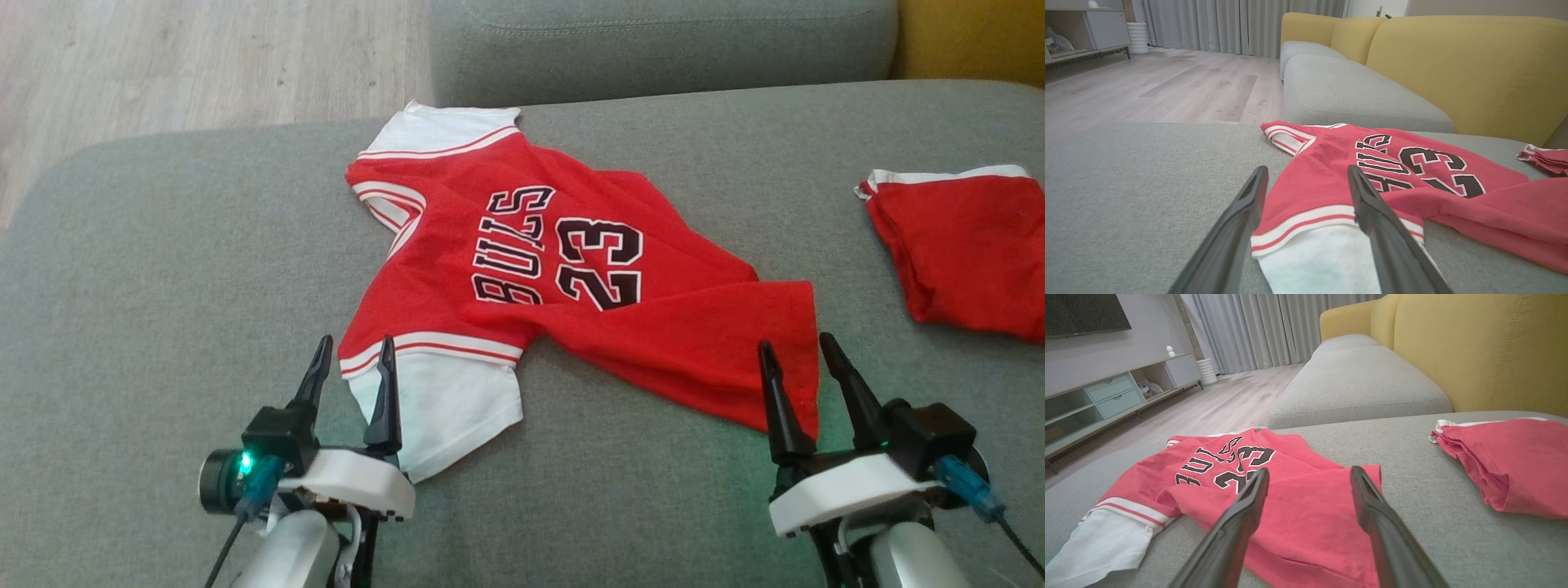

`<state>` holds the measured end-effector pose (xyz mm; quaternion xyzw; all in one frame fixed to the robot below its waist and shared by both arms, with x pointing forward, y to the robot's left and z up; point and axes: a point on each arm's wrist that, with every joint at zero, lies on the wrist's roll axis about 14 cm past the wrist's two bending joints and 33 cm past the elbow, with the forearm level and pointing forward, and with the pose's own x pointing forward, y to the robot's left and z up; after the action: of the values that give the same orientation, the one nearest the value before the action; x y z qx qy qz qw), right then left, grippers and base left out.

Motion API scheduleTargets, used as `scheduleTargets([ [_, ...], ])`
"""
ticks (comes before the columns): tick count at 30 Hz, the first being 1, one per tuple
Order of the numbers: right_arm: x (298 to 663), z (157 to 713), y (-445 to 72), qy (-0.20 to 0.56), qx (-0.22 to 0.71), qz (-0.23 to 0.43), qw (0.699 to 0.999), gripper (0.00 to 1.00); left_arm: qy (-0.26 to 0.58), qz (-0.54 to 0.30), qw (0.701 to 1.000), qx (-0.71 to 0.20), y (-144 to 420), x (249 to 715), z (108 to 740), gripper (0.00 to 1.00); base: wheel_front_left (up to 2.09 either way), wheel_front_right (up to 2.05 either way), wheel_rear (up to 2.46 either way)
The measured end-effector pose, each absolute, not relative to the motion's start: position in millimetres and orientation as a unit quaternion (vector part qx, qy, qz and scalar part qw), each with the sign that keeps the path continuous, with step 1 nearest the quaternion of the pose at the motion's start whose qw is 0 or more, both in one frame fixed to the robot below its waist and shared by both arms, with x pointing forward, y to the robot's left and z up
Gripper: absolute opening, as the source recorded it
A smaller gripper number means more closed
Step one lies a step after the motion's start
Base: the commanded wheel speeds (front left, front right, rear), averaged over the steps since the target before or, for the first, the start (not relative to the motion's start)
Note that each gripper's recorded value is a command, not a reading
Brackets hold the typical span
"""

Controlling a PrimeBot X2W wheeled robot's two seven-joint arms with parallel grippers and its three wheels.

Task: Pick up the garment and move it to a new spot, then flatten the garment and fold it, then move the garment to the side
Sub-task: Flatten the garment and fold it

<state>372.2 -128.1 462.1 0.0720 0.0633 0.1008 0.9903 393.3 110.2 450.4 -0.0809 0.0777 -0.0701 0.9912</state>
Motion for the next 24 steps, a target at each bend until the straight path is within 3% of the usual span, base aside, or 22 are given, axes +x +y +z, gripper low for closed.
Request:
scheduleTargets([
  [15,364.3,419.1,-134.5,0.137,0.068,0.089,0.984,1.00,0.105,-0.071,0.989,-0.078,110.3,390.9,433.5,1.00,0.00,0.00,0.00],
  [24,372.1,418.4,-132.7,0.134,0.074,0.090,0.984,1.00,0.188,-0.066,0.978,-0.059,114.4,382.1,398.1,1.00,0.00,0.00,0.00],
])
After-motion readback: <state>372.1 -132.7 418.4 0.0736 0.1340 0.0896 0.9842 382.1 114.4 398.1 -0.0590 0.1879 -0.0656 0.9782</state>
